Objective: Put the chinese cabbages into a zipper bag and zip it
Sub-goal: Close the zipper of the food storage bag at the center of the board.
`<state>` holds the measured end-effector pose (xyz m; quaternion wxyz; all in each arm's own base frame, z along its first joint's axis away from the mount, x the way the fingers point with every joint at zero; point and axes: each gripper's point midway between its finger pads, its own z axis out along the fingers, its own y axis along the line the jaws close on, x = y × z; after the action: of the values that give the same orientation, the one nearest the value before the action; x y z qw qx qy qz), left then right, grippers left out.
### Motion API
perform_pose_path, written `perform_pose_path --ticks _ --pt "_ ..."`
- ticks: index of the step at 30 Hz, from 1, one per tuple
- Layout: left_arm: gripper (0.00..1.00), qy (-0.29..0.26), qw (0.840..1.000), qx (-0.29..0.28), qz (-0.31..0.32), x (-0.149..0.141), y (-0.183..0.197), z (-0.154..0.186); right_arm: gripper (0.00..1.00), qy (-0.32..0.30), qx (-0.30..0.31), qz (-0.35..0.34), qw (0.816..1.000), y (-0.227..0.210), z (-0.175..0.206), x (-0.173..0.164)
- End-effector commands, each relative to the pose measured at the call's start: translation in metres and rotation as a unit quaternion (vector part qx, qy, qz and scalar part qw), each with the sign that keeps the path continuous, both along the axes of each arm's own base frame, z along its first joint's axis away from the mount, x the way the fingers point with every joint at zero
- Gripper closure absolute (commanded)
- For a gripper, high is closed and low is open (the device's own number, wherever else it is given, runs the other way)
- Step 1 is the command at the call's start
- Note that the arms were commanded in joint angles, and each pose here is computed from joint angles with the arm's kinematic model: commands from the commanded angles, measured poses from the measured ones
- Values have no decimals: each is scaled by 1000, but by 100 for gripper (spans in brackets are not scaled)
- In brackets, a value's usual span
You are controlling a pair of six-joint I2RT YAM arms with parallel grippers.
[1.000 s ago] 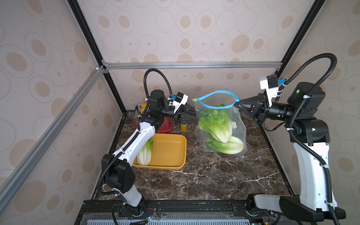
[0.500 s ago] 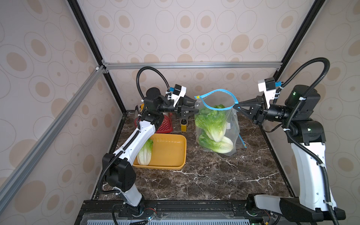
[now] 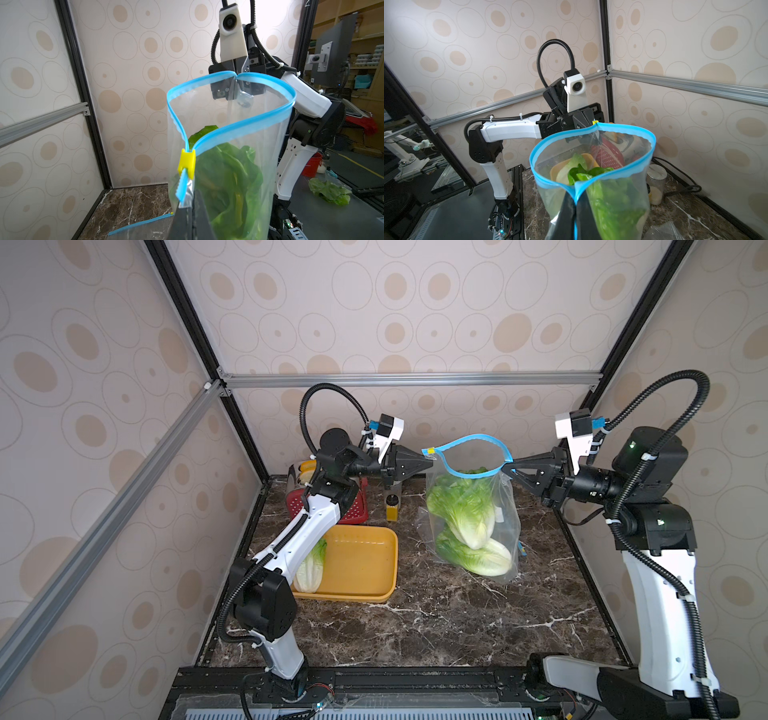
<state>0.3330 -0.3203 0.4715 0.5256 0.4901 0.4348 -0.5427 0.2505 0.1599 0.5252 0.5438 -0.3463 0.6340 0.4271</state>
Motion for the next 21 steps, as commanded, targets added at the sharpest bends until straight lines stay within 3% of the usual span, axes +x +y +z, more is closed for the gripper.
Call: perform_pose_path --ticks 1,3,7,9,15,21 --pt "100 -15 999 -20 21 -6 8 23 95 -15 -28 -60 998 -12 -5 -3" --pt "100 -6 999 -11 46 -2 9 17 91 9 -56 -106 993 -22 -20 3" --pt "100 8 996 42 79 0 9 -4 61 73 -101 -177 976 -41 -47 8" --pt "100 11 995 62 81 -3 9 -10 52 85 -107 -197 971 -46 -50 7" --pt "100 13 993 97 69 -19 1 -13 43 81 -87 -143 983 -24 -36 6" --pt "100 6 983 148 108 -23 8 -19 40 58 -130 -56 988 26 -40 12"
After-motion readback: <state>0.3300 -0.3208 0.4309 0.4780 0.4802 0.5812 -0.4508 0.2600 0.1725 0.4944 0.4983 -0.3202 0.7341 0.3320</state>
